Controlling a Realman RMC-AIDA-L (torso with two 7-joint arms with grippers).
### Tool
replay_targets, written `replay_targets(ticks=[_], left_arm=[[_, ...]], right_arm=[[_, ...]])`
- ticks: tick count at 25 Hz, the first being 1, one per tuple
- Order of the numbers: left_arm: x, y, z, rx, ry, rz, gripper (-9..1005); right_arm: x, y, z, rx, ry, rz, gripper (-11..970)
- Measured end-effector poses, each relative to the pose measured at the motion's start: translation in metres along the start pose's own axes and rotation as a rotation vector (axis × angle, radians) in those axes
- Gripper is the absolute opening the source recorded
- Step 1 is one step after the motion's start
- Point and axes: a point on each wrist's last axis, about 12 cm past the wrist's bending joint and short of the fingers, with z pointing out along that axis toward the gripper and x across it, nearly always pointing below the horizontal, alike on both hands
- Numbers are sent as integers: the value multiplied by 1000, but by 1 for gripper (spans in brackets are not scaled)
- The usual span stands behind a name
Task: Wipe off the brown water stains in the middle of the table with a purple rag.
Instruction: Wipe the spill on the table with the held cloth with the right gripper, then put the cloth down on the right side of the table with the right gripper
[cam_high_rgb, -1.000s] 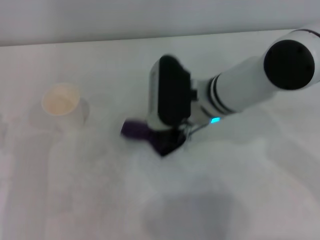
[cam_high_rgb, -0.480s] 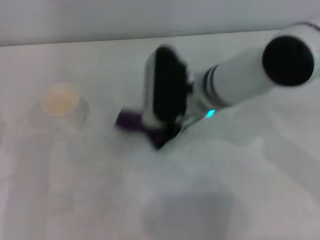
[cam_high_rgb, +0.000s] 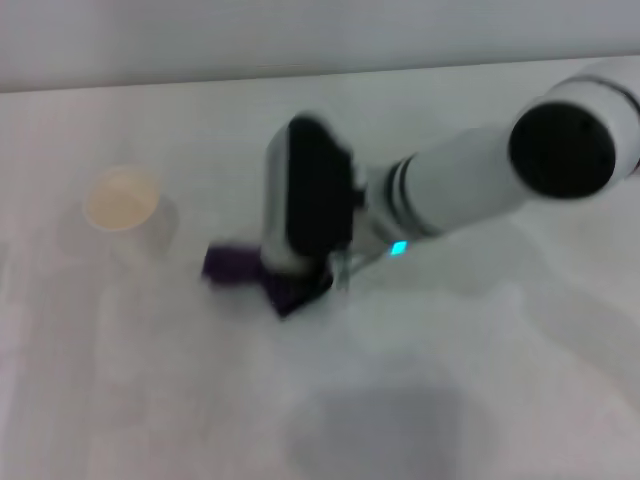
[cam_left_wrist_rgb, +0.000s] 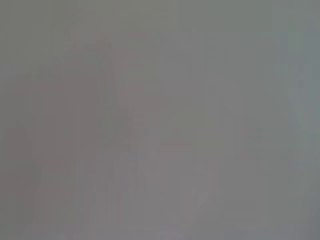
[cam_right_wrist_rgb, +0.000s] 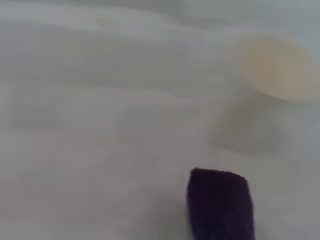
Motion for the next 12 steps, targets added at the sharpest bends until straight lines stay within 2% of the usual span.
replay_targets(ticks=[2,7,12], left_arm=[[0,1,0,0,-1,3,891],[0,2,0,-1,0,7,890],[-1,7,-5,-13,3,24,891]], right_arm=[[10,-20,-1,62,6,63,100],[33,-62,4,202,68,130,100],[46,-85,-3,259,112,190,101]])
